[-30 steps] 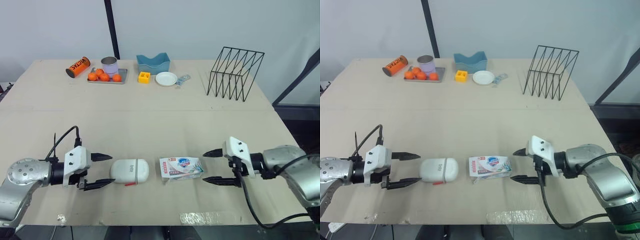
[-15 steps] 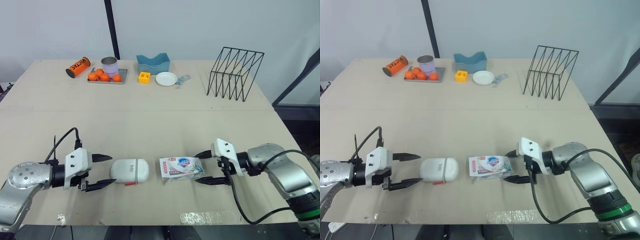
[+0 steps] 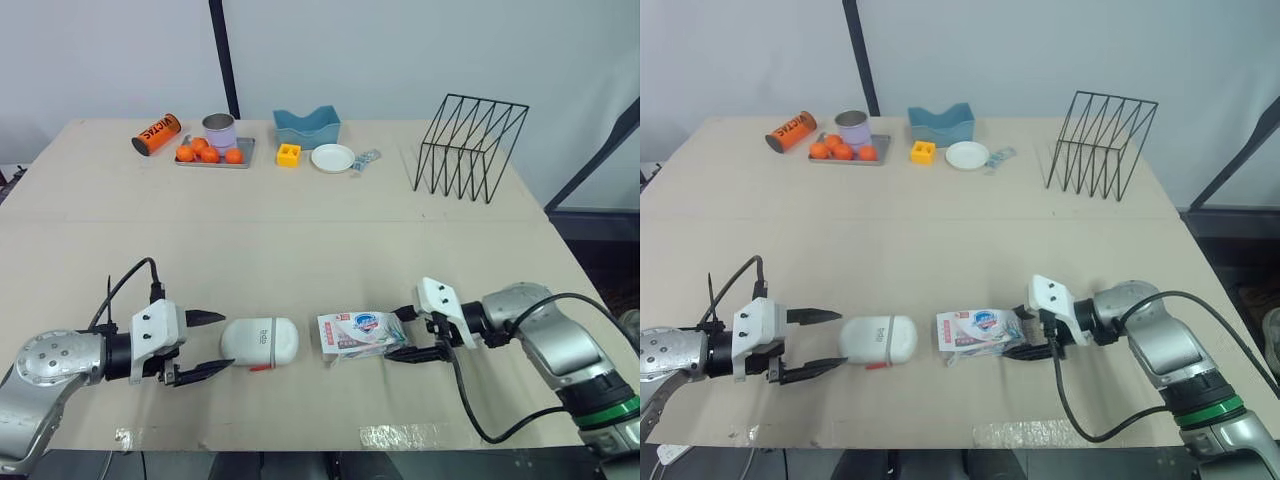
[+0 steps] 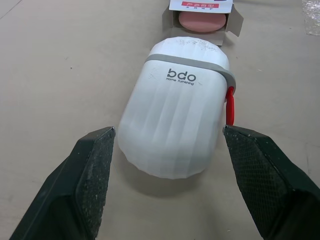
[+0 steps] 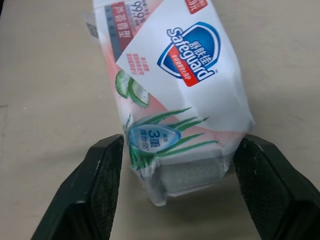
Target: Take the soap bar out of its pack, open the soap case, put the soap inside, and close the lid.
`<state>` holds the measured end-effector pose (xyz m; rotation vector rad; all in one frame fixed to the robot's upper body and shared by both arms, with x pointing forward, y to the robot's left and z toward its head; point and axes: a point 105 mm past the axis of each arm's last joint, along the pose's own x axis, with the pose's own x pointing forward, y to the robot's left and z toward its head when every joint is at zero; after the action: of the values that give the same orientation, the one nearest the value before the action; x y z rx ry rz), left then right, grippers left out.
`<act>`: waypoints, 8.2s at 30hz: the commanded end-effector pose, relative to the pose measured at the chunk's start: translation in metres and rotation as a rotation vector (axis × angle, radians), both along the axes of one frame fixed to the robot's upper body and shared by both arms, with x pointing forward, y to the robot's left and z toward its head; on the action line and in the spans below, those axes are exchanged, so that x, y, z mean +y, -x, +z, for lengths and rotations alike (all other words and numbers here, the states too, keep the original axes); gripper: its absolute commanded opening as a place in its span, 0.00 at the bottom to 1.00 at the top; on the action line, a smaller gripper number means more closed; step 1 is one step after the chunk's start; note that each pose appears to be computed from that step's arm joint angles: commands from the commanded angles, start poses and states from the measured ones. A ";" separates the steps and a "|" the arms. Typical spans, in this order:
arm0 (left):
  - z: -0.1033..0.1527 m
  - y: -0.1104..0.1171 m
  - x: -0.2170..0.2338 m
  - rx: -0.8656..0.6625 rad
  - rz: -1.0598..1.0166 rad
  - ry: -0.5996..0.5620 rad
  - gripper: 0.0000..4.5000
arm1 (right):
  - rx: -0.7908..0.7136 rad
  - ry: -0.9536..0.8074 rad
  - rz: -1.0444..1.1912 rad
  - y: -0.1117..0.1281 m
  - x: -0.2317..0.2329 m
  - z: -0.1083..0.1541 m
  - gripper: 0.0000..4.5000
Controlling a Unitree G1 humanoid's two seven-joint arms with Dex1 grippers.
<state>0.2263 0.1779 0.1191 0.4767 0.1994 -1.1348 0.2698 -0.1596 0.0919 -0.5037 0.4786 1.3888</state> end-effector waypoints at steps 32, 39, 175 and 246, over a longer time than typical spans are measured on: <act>0.005 -0.011 0.002 -0.068 0.006 -0.014 0.81 | -0.086 -0.055 -0.079 -0.012 -0.020 0.044 0.31; 0.001 -0.013 0.001 -0.067 -0.003 -0.010 0.81 | -0.133 0.007 -0.189 -0.020 -0.060 0.060 0.31; -0.020 -0.024 -0.010 0.032 -0.234 -0.086 0.81 | -0.193 -0.207 -0.078 0.022 0.016 0.076 1.00; -0.002 -0.044 -0.020 -0.059 -0.313 -0.148 0.75 | -0.217 -0.194 -0.140 0.024 0.014 0.076 1.00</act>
<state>0.2705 0.1525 0.0977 0.6540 0.2273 -1.4411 0.2453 -0.1488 0.1600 -0.4342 0.2334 1.2003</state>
